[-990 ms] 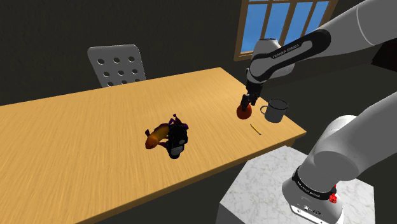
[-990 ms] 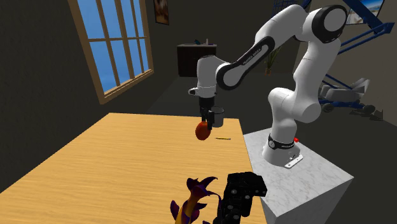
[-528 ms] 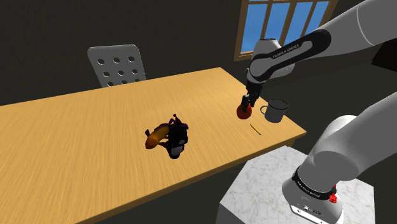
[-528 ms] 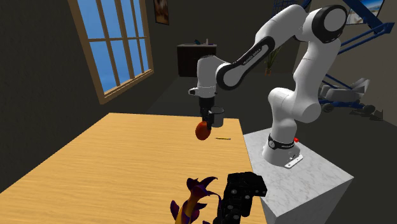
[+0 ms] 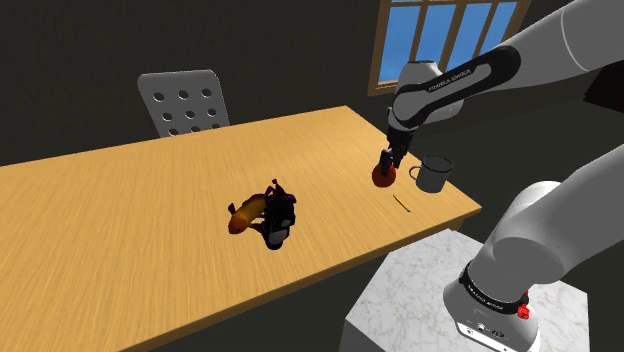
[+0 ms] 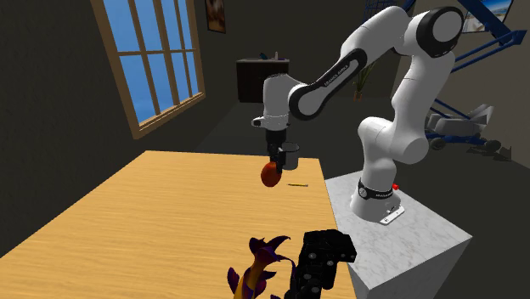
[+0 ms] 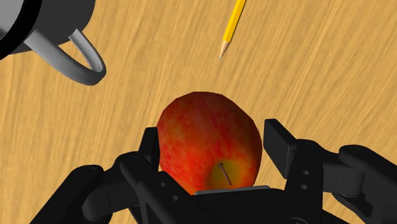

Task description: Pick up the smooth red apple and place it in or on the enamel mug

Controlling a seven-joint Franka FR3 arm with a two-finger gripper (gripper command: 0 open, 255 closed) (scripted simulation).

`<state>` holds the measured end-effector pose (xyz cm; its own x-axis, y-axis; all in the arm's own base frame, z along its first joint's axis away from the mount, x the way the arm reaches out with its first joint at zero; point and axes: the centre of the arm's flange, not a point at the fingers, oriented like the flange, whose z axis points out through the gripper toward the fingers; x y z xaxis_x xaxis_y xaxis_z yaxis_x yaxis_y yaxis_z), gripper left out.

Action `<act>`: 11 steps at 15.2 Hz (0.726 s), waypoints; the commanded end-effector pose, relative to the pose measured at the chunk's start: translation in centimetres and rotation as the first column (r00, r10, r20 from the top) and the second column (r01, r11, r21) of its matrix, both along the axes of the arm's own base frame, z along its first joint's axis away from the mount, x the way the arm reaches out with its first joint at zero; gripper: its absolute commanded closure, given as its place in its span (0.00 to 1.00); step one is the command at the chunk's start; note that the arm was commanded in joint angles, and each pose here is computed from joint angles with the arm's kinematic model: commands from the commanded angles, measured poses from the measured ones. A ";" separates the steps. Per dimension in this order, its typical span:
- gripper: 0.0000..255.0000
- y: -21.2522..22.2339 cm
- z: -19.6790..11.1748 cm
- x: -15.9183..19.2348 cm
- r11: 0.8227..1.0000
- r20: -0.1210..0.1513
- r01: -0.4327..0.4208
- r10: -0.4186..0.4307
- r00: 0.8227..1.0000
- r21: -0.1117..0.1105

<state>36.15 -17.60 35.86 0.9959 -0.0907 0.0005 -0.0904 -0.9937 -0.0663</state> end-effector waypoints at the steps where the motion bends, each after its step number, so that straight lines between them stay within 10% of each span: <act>1: 1.00 0.0 0.4 0.0 1.000 -0.002 0.000 0.000 1.000 0.000; 11: 1.00 0.0 5.7 0.0 1.000 -0.002 0.000 0.000 1.000 0.001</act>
